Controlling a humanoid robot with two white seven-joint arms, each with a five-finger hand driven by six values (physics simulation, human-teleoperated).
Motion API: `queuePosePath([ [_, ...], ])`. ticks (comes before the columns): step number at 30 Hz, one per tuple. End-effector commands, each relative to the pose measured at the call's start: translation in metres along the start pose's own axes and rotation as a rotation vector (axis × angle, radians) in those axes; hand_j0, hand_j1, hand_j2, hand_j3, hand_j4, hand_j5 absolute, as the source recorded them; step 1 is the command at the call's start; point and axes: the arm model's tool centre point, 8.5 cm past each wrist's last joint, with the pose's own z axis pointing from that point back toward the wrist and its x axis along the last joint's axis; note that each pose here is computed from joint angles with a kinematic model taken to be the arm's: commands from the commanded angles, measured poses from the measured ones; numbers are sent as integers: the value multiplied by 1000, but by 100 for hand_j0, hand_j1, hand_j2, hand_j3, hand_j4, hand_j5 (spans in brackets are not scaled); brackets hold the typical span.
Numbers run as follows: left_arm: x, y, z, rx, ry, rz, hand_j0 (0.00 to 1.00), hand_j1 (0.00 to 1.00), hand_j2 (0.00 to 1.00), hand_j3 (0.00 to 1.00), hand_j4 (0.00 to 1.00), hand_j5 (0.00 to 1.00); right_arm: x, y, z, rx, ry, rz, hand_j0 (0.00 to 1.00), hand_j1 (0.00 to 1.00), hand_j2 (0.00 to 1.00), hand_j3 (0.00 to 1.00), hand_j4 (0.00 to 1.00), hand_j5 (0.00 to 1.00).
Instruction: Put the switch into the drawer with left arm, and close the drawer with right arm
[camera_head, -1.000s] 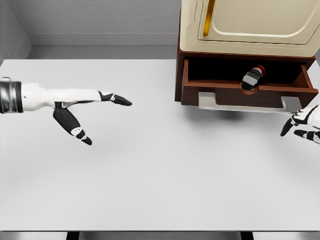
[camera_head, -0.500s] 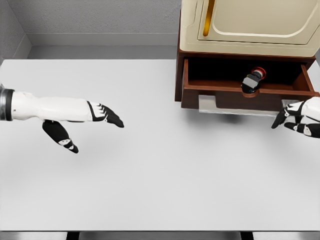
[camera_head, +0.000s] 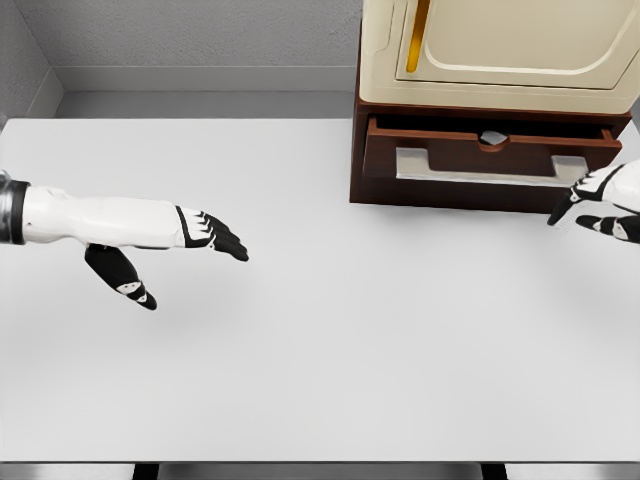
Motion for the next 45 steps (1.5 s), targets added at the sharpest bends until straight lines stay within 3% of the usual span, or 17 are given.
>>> queuePosePath([
  [1, 0, 1, 0, 6, -2, 6, 100, 100, 100, 100, 100, 100, 1, 18, -10, 38, -23, -38, 53, 53, 53, 53, 53, 53],
  [7, 0, 1, 0, 6, -2, 6, 100, 100, 100, 100, 100, 100, 1, 13, -31, 39, -56, -33, 53, 53, 53, 53, 53, 53],
  [12, 0, 1, 0, 6, -3, 6, 100, 100, 100, 100, 100, 100, 1, 23, -36, 66, -63, -48, 53, 53, 53, 53, 53, 53],
  [15, 0, 1, 0, 6, -3, 6, 100, 100, 100, 100, 100, 100, -15, 22, -36, 53, -28, -70, 53, 53, 53, 53, 53, 53],
  [25, 0, 0, 0, 5, -1, 7, 100, 100, 100, 100, 100, 100, -36, 17, -38, 34, 19, -96, 55, 55, 55, 55, 55, 55],
  [28, 0, 0, 0, 5, -1, 7, 100, 100, 100, 100, 100, 100, -33, 21, -42, 47, 6, -97, 55, 55, 55, 55, 55, 55],
  [31, 0, 0, 0, 5, -1, 7, 100, 100, 100, 100, 100, 100, -9, 22, -56, 77, -66, -53, 55, 55, 55, 55, 55, 55],
  [34, 0, 0, 0, 5, -1, 7, 100, 100, 100, 100, 100, 100, -10, 17, -57, 64, -65, -48, 55, 55, 55, 55, 55, 55],
  [45, 0, -1, -1, 5, -4, 10, 100, 100, 100, 100, 100, 100, -41, 9, -47, 29, 22, -82, 57, 57, 57, 57, 57, 57],
])
